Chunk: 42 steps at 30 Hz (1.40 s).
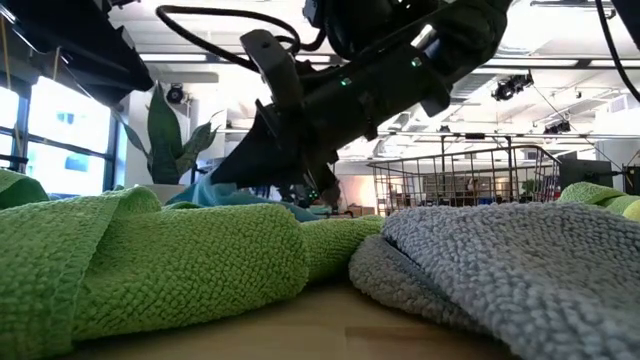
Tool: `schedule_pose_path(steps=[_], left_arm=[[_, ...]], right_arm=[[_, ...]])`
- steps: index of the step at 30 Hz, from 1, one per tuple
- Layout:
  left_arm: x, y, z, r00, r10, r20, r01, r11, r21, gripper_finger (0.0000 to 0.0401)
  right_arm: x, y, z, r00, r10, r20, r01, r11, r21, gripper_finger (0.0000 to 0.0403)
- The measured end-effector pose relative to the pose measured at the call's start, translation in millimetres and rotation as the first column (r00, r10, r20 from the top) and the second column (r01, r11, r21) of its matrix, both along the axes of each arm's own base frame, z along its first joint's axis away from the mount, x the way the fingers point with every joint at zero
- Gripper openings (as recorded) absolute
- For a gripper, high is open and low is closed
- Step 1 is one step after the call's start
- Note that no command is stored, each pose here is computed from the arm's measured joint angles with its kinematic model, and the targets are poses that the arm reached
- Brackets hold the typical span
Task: Fold microfiber towels
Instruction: Fold the top blue towel
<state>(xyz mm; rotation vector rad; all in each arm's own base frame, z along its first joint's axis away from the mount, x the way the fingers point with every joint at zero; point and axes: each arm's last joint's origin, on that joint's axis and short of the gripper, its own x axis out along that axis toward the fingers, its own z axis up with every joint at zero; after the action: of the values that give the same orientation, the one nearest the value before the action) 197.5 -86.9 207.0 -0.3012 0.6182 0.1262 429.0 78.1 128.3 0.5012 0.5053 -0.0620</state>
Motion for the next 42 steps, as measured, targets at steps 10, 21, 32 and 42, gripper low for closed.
schedule_pose_path(steps=[10, 21, 32, 42], left_arm=[[-1, 1, -1, 1.0, 0.006, -0.017, -0.006, 1.0, 0.006, 0.0101], [-4, 12, -37, 0.979, 0.194, -0.067, -0.183, 0.973, 0.143, 0.0101], [19, 37, -74, 0.926, 0.357, -0.123, -0.318, 0.913, 0.256, 0.0101], [41, 50, -96, 0.922, 0.372, -0.11, -0.34, 0.912, 0.229, 0.0101]], right_arm=[[0, -3, -1, 0.999, 0.053, -0.005, -0.053, 0.997, -0.063, 0.0123], [-16, -22, 34, 0.979, 0.155, -0.129, -0.178, 0.965, -0.192, 0.0176], [-21, -26, 0, 0.954, -0.003, -0.299, -0.076, 0.965, -0.252, 0.0155], [-36, -30, -12, 0.867, -0.013, -0.498, -0.195, 0.911, -0.363, 0.0144]])
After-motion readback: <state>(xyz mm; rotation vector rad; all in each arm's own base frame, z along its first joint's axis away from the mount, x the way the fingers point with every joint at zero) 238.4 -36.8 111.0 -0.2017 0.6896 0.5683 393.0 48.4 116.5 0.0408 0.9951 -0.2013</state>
